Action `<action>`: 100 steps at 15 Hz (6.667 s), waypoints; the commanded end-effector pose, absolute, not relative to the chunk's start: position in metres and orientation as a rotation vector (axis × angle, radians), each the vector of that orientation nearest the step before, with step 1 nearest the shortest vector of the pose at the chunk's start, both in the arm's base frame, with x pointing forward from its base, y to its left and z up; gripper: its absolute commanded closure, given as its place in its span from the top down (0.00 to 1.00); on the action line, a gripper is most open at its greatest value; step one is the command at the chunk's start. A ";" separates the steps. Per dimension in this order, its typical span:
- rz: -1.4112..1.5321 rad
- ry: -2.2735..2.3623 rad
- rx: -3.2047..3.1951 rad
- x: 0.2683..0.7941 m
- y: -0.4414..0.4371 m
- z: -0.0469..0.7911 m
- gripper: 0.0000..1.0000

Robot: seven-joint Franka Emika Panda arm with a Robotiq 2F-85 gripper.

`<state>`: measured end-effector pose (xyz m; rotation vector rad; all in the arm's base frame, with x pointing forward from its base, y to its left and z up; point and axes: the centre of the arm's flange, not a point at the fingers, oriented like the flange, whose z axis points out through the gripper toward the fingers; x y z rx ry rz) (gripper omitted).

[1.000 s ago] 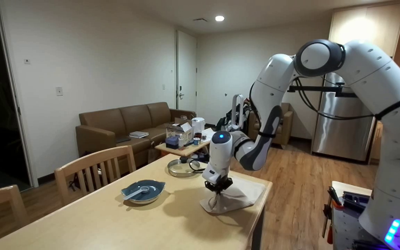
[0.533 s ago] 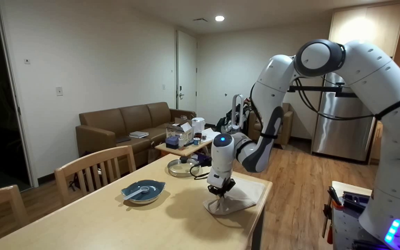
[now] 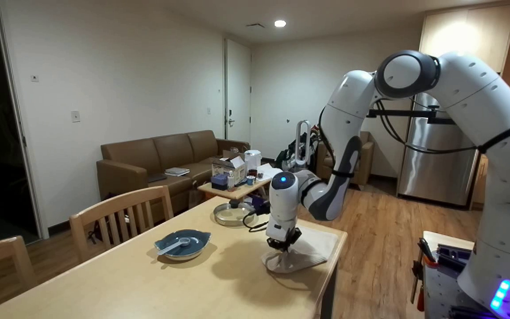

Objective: Unfold the towel

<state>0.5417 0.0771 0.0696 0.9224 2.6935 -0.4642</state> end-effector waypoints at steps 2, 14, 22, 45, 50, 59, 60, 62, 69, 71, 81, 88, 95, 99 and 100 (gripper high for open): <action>-0.505 2.825 0.593 0.535 0.080 0.069 0.02; -0.532 2.916 0.251 0.536 0.091 0.065 0.04; -0.484 2.713 0.697 0.530 0.095 0.095 0.68; -0.448 1.976 1.756 0.515 -0.033 0.102 1.00; -0.452 2.016 1.752 0.521 -0.032 0.102 1.00; -0.210 1.816 1.787 0.590 -0.042 0.122 1.00; -0.207 1.804 1.811 0.593 -0.046 0.117 1.00; -0.196 1.797 1.840 0.595 -0.055 0.104 1.00; -0.170 1.820 1.915 0.601 -0.077 0.068 1.00; -0.164 1.822 1.911 0.604 -0.075 0.065 1.00; -0.144 1.933 1.842 0.613 -0.067 0.074 1.00; -0.128 1.968 1.849 0.605 -0.085 0.061 0.39; -0.140 1.971 1.845 0.601 -0.088 0.056 0.03; -0.177 1.958 1.839 0.599 -0.087 0.058 0.15; -0.182 1.936 1.862 0.599 -0.087 0.058 0.31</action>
